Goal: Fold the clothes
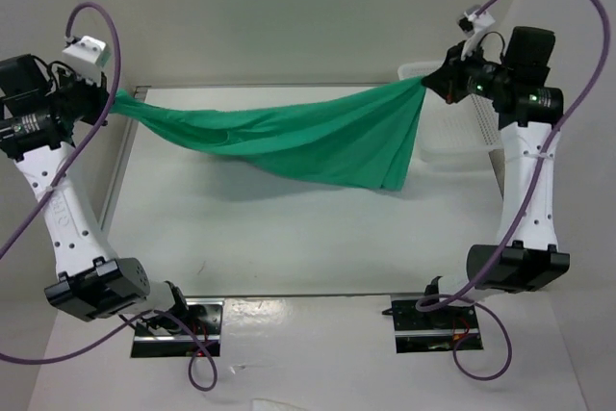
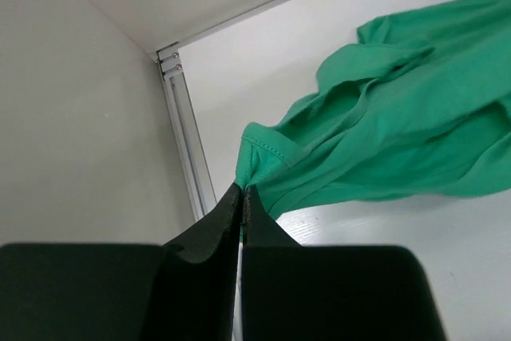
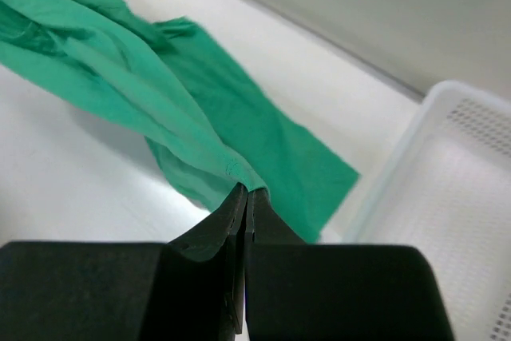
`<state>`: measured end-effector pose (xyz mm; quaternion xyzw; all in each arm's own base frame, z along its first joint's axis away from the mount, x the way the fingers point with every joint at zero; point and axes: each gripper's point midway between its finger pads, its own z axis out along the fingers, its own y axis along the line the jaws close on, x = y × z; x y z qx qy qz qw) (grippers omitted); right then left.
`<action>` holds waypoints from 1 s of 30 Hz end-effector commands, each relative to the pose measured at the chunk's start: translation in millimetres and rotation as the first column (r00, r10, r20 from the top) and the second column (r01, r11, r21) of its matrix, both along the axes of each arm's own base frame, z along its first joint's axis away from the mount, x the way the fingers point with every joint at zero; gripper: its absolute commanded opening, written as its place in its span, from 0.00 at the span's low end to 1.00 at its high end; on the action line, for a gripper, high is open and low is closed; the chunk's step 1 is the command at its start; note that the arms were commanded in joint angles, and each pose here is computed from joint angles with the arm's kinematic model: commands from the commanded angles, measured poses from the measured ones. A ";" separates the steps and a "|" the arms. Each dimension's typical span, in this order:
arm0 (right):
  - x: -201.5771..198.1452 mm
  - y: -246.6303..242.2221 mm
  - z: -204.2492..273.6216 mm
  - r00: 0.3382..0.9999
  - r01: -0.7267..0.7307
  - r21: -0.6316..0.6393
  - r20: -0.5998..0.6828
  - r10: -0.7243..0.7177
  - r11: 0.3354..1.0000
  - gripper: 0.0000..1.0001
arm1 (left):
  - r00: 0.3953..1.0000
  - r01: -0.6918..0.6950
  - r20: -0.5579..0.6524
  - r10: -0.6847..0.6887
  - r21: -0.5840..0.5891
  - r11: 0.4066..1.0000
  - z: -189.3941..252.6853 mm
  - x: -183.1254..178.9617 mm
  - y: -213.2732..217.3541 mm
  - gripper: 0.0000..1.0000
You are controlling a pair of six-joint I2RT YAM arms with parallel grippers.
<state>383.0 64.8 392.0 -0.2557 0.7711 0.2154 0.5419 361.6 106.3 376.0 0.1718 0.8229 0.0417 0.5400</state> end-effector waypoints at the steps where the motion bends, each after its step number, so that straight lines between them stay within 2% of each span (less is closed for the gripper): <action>1: -17.6 -9.2 28.4 0.999 0.028 0.005 0.042 -0.028 1.000 0.00 | 0.999 0.032 -0.032 -0.036 -0.118 0.993 1.5 -21.1 -18.9 0.00; 10: -37.3 -29.0 97.3 0.971 0.095 0.048 0.216 -0.103 0.994 0.00 | 0.988 -0.079 0.117 0.098 -0.155 0.985 68.9 -55.6 -14.6 0.00; 19: -60.8 -49.6 143.8 0.935 0.106 0.119 0.326 -0.140 0.987 0.00 | 0.956 -0.095 0.250 0.154 -0.235 0.967 118.0 -75.2 -11.2 0.00; 23: -56.9 -59.8 156.7 0.908 0.163 0.156 0.363 -0.210 0.974 0.00 | 0.942 -0.098 0.274 0.195 -0.332 0.938 126.1 -69.1 -11.6 0.00; 24: -53.5 -62.9 160.1 0.898 0.176 0.164 0.377 -0.226 0.971 0.00 | 0.930 -0.087 0.311 0.194 -0.327 0.941 137.1 -70.4 -13.7 0.00; 27: -43.2 -69.7 164.6 0.886 0.215 0.200 0.371 -0.277 0.956 0.00 | 0.923 -0.082 0.319 0.214 -0.380 0.921 142.3 -61.6 -9.3 0.00; 30: -17.8 -66.9 164.3 0.876 0.259 0.231 0.354 -0.329 0.938 0.00 | 0.915 -0.083 0.333 0.229 -0.399 0.913 146.4 -53.8 -2.5 0.00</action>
